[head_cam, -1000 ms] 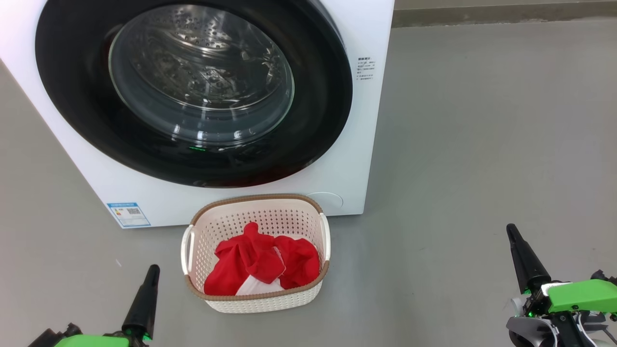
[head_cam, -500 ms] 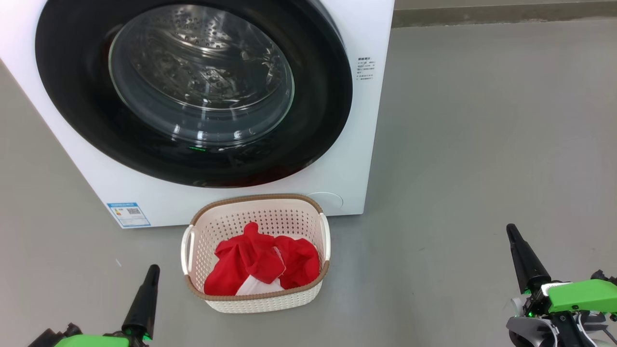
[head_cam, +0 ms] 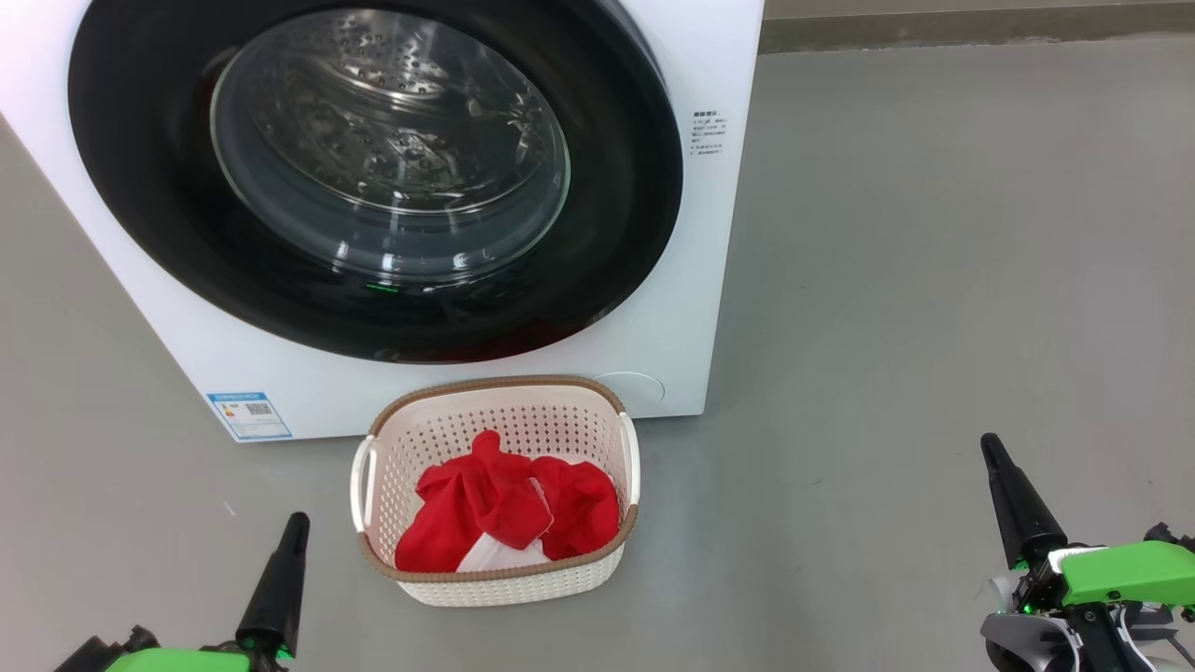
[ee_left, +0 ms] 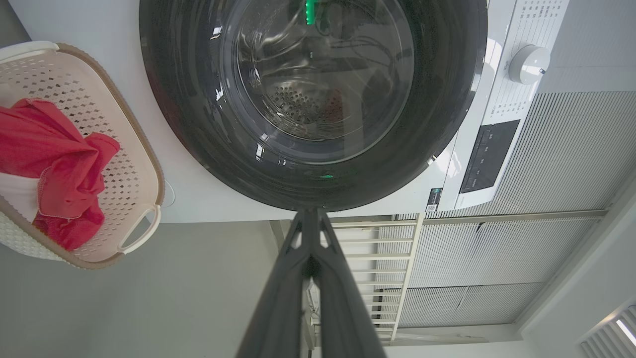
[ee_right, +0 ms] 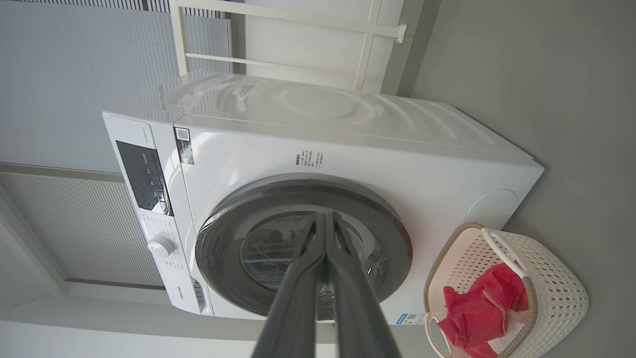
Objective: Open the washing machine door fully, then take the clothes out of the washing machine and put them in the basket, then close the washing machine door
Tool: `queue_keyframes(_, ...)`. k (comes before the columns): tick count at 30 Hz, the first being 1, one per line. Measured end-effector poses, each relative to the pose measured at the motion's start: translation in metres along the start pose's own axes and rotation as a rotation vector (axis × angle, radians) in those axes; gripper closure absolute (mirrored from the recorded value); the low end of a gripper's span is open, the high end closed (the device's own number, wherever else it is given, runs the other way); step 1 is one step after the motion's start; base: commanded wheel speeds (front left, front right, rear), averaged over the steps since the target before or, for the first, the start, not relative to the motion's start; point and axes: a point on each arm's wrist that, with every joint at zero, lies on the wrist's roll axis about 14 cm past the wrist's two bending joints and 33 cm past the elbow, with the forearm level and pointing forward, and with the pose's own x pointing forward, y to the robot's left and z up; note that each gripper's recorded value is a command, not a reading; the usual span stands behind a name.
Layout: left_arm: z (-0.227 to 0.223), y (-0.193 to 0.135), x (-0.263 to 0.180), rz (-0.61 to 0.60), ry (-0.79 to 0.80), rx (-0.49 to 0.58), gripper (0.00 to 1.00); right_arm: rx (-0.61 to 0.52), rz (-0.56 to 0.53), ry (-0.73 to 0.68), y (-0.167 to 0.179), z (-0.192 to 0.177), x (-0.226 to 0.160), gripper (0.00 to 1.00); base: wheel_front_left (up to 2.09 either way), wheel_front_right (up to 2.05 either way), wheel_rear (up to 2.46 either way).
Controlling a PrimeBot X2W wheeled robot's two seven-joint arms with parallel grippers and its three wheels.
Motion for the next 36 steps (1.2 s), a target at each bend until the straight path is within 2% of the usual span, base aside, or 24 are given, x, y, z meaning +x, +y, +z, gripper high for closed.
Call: queue_keyframes(36,0.0000,0.0000,0.0000,0.000,0.000,0.000,1.00,0.000,0.000,-0.001,0.0000,0.0003,0.0000,1.00,0.00,0.00,0.00)
